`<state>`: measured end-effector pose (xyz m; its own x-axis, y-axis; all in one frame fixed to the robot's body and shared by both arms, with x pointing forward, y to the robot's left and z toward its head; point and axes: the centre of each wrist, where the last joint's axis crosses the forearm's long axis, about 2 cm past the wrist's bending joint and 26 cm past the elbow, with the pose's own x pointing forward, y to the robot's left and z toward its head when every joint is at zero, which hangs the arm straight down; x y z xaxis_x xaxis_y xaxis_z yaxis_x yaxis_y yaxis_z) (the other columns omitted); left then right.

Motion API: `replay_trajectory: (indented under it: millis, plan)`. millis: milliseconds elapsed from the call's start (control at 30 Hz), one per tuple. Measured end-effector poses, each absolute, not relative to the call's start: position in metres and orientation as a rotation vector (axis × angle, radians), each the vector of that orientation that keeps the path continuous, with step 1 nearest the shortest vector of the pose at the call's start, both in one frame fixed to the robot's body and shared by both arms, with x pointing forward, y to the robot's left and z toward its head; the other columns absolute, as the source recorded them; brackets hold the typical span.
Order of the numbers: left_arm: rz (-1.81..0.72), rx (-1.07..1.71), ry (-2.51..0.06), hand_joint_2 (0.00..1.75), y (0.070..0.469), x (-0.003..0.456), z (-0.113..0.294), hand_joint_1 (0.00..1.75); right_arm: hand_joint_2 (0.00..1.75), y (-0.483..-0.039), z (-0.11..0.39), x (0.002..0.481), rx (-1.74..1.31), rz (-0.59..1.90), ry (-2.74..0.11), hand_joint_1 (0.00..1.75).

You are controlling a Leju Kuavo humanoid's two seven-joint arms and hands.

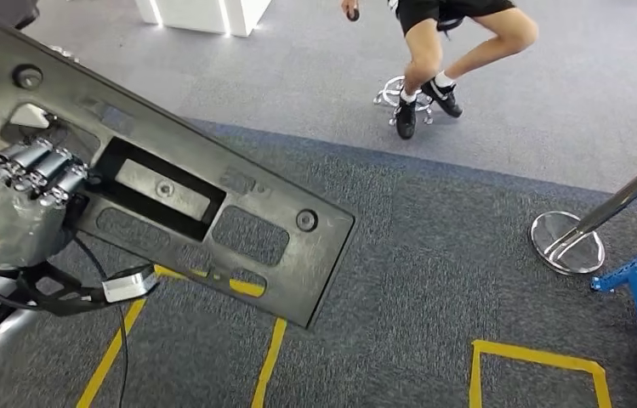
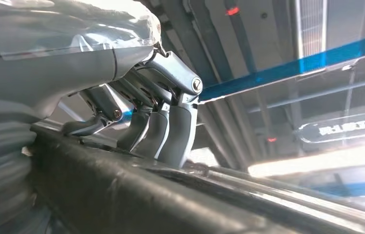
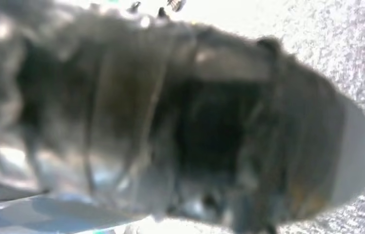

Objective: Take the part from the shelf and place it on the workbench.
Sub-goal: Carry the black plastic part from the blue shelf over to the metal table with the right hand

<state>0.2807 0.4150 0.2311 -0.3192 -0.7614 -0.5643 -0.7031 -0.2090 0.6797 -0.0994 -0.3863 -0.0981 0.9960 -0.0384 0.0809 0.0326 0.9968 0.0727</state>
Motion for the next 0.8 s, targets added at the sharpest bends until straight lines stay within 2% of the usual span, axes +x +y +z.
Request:
replay_trajectory:
  millis: [800]
  plan:
    - [-1.542,1.815,-1.941,1.75,0.405,0.283,0.229,1.75,0.00,-0.387,-0.098,-0.099,0.071,-0.030,-0.082,0.00]
